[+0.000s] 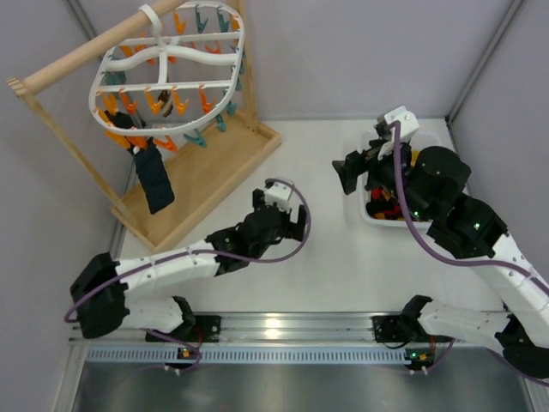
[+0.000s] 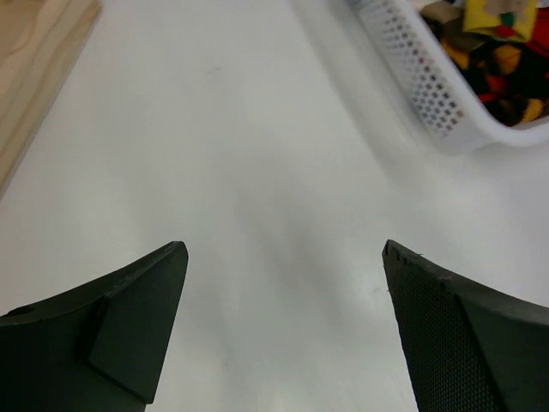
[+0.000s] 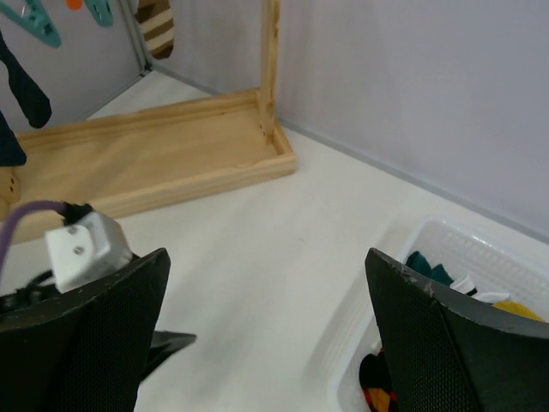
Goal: Remove the socks clipped to the hanger
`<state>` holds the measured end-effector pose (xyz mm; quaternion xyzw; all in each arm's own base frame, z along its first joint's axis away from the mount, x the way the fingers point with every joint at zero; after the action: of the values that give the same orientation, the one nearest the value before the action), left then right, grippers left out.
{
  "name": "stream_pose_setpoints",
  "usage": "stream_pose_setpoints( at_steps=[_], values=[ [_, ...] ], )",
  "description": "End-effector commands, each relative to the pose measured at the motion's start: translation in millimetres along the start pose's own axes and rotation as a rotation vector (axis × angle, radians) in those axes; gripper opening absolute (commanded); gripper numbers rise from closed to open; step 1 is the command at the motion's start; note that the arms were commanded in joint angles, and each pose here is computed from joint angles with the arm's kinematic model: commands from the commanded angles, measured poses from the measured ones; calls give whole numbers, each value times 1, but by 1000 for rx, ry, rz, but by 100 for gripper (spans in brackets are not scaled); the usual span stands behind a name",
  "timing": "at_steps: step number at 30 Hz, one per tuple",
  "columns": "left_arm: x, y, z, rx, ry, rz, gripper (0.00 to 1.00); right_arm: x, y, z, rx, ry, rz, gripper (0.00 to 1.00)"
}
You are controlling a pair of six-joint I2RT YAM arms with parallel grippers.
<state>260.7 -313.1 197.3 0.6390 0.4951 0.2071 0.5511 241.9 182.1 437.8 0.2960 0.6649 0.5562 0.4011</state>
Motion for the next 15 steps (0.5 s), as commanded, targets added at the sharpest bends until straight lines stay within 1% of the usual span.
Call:
stream_pose_setpoints(
  at_steps=[1, 3, 4, 5, 6, 7, 8, 9, 12, 15],
  values=[
    [53, 14, -43, -108, 185, -78, 99, 9, -8, 6, -19, 39, 29, 93],
    [76, 6, -60, -104, 255, -58, 99, 13, -18, 10, -12, 48, 30, 93],
    [90, -4, -68, -104, 294, -59, 99, 16, -21, 12, -7, 56, 27, 94],
    [102, 6, -83, -163, 335, -87, 99, 18, -27, 15, 1, 61, 25, 94],
    [115, -4, -90, -157, 377, -84, 99, 21, -32, 18, 12, 68, 22, 94],
    [124, -4, -97, -169, 408, -88, 99, 25, -37, 20, 23, 84, 19, 94],
    [137, 5, -112, -220, 459, -103, 99, 26, -39, 23, 27, 89, 19, 94],
    [144, 6, -118, -237, 485, -106, 99, 30, -44, 27, 41, 97, 49, 94],
    [163, 13, -138, -295, 563, -113, 99, 40, -51, 33, 54, 134, 55, 94],
    [171, 24, -149, -330, 601, -104, 99, 46, -56, 36, 62, 157, 61, 94]
  ],
)
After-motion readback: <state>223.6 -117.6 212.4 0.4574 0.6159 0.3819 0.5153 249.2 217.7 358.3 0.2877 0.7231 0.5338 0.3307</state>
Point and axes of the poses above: each gripper's point midway between its finger pads, its own z axis out along the fingers, its own x axis along the line the jaws close on, y = z × x, the point moved 1 cm from there along -z, back along the fingers, and after that the axes turned 9 degrees about -z, right-handed, at the moved point
